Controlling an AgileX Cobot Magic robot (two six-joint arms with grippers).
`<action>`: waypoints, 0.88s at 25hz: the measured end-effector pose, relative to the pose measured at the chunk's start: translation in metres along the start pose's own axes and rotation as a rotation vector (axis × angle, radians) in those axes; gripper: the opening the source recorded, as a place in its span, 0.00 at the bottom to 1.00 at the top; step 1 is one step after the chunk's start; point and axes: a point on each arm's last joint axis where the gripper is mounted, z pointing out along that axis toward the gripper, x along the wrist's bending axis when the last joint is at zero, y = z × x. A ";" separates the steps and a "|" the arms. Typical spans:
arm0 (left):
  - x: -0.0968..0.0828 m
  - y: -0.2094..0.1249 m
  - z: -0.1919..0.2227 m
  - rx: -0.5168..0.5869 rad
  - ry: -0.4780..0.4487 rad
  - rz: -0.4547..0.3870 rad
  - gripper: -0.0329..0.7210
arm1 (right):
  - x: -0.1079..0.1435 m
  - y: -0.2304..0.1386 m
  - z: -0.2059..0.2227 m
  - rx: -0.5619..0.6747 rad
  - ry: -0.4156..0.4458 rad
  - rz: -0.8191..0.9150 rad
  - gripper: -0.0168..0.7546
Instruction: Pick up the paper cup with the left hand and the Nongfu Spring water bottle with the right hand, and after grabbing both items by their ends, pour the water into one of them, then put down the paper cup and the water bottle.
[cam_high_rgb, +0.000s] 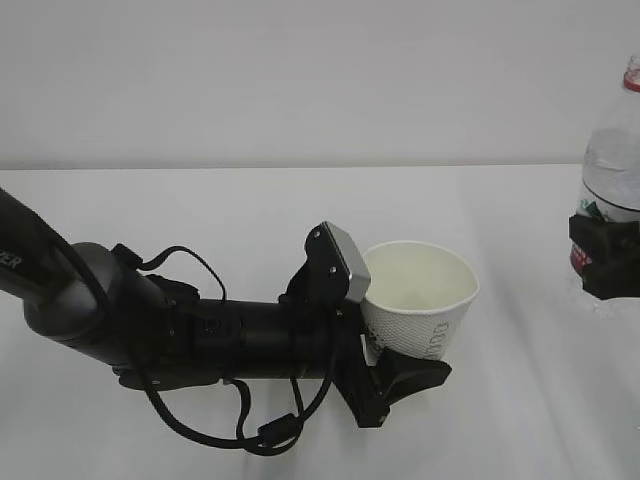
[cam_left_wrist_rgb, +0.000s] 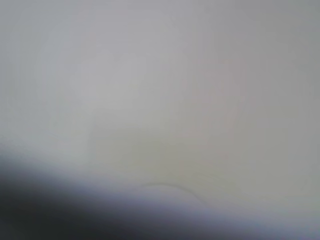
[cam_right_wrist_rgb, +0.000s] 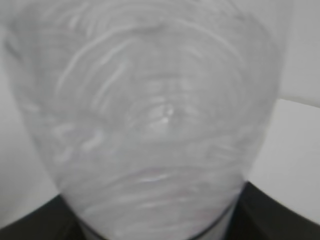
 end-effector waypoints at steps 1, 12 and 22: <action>0.000 0.000 0.000 0.000 0.000 -0.001 0.74 | 0.000 0.000 -0.001 0.008 0.001 -0.003 0.57; 0.000 0.000 0.000 0.000 -0.001 -0.007 0.74 | 0.000 -0.002 -0.005 0.038 0.005 -0.029 0.57; -0.001 -0.001 0.000 0.007 -0.015 0.006 0.74 | 0.000 -0.002 -0.005 0.040 0.008 -0.139 0.57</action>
